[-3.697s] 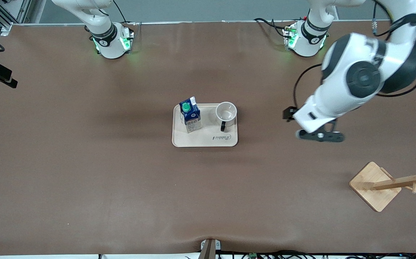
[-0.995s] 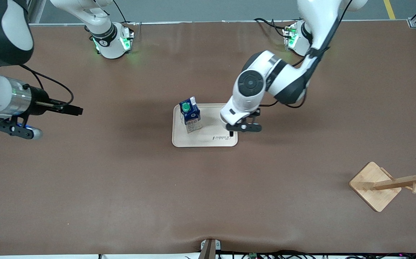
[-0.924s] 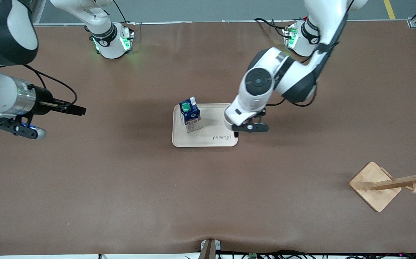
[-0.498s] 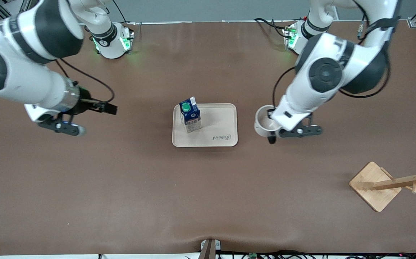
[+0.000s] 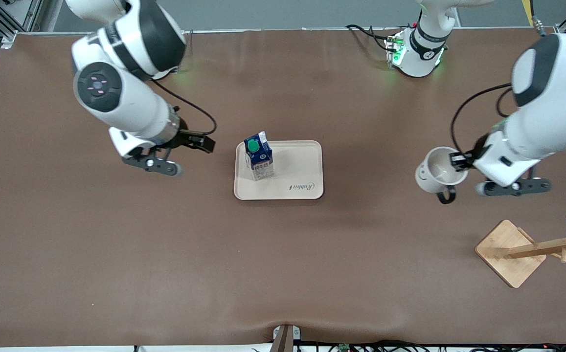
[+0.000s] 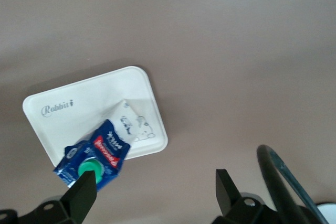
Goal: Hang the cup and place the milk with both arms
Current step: 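Carry the mug toward the wooden stand while the right gripper grasps the milk, then hang the mug handle on the stand peg while the right gripper carries milk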
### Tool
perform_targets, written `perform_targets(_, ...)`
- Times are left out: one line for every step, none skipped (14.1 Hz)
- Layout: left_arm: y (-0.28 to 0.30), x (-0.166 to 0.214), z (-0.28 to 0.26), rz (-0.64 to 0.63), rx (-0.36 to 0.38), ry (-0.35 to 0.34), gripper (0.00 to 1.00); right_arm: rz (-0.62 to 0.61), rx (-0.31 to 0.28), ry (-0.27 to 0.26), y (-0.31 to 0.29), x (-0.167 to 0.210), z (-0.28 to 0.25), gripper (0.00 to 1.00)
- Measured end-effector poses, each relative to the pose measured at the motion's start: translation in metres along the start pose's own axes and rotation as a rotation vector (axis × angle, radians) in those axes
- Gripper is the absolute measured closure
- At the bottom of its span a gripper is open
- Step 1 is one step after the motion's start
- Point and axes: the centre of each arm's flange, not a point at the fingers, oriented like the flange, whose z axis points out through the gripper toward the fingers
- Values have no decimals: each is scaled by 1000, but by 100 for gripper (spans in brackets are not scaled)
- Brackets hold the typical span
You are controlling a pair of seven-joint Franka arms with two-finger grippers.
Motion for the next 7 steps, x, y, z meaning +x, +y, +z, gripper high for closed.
perform_targets(-17, 3, -3, 19, -3, 5, 93, -16, 2, 8, -14, -5, 10, 0)
perform_targets(-35, 5, -5, 37, -6, 8, 93, -33, 5, 16, -26, -9, 19, 0)
perform_targets(-53, 7, -6, 54, -8, 10, 93, -52, 7, 22, -38, -14, 29, 0)
perform_targets(-71, 8, -6, 71, -11, 10, 93, -73, 8, 28, -50, -20, 39, 0)
perform_targets(-86, 8, -6, 87, -13, 10, 93, -100, 11, 36, -64, -27, 48, 0)
perform_targets(-100, 8, -6, 104, -15, 11, 93, -133, 16, 48, -79, -38, 57, 0)
perform_targets(-113, 8, -6, 117, -17, 11, 93, -166, 14, 61, -94, -49, 67, 0)
